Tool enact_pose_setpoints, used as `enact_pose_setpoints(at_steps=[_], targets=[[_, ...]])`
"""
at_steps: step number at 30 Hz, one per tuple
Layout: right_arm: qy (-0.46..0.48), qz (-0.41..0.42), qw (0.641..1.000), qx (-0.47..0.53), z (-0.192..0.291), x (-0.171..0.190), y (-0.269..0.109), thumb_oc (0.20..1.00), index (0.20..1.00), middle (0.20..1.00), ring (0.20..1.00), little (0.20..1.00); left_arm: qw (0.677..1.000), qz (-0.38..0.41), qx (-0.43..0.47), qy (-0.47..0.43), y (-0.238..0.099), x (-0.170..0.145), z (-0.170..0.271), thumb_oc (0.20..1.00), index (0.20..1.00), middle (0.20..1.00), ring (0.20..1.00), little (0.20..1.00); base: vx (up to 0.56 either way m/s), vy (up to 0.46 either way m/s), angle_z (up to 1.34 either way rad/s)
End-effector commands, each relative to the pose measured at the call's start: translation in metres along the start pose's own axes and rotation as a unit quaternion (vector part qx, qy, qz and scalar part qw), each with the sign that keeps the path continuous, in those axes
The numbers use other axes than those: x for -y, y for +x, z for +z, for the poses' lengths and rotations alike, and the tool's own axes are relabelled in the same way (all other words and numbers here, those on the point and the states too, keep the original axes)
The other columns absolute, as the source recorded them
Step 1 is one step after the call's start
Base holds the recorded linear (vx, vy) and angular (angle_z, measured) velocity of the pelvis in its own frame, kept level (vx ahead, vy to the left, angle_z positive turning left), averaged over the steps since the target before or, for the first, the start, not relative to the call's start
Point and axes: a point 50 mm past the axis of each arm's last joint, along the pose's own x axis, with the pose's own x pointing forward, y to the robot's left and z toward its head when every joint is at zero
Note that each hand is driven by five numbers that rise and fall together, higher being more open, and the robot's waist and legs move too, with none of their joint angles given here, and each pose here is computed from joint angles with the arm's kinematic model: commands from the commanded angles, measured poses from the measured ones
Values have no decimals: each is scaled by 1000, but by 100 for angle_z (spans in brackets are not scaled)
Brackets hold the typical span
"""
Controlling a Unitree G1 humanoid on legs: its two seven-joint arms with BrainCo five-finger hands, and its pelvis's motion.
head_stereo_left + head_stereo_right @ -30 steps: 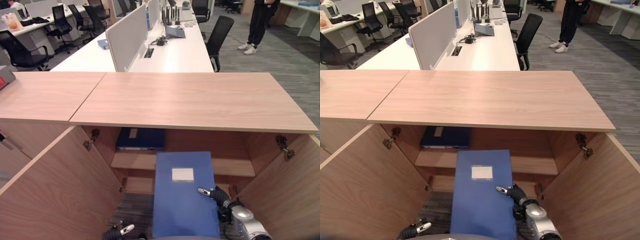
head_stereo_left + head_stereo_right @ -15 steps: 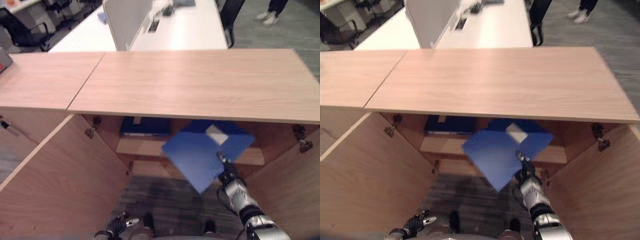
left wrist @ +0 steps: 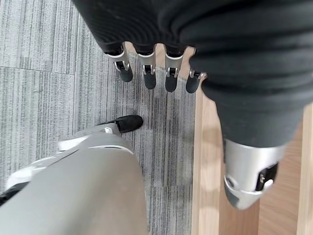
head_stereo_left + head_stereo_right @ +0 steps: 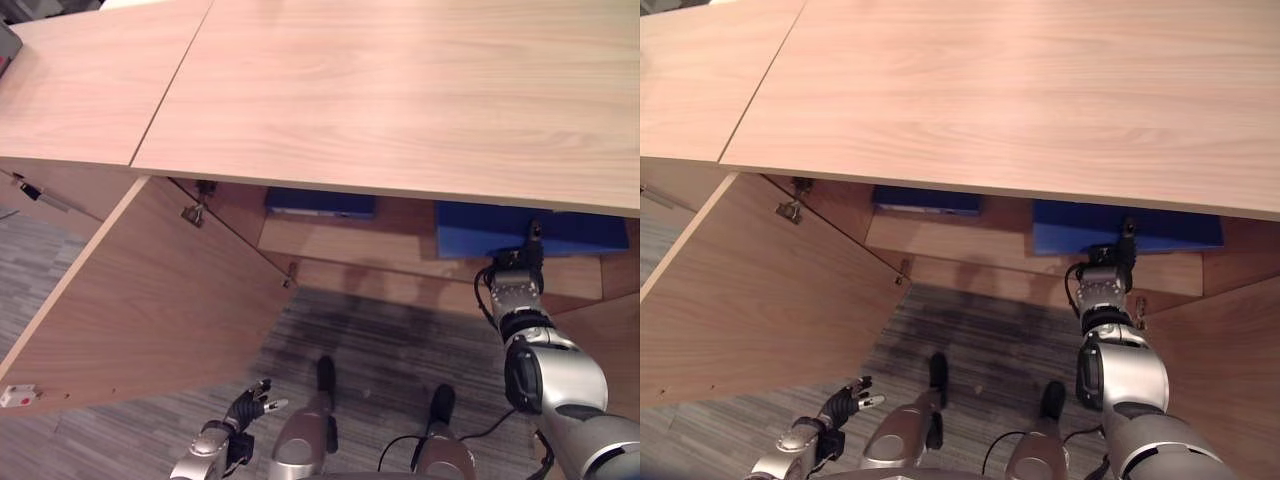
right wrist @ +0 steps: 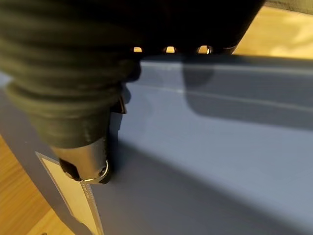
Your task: Put the empty folder in the office cabinet
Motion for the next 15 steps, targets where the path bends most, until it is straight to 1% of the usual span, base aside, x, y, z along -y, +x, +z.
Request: enact_pose_setpoints(at_steps=[1,2,3,8,12,13,15], targets=[[67,64,993,67,40,-60,-2,200,200,200,200,200,999,15,26,40,1,-21,21,1000,1000,1000,1000,1000,-3,-15,6],[67,65,993,68,40,-61,-2,200,200,200,200,200,999,15,27,40,2,-21,21,1000,1000,1000,1000,1000,-20,-25,12],[72,79,990,95,62,-77,-4,200,200,200,200,200,999,15,22,46,1,-22,19,1000,1000,1000,1000,1000,-49,-16,14],[100,77,982,143,105,-92,-7,200,200,200,200,200,998,19,23,62,-1,-29,23,1000,1000,1000,1000,1000,-10,-35,11],[116,89,976,160,122,-104,-11,200,200,200,200,200,997,24,19,76,-2,-35,24,1000,1000,1000,1000,1000,-29,-47,13],[126,105,971,175,135,-120,-18,200,200,200,200,200,995,28,14,90,-3,-40,25,1000,1000,1000,1000,1000,-25,-53,24],[136,120,966,184,141,-133,-24,200,200,200,200,200,995,31,11,95,-4,-43,24,1000,1000,1000,1000,1000,0,-54,30]])
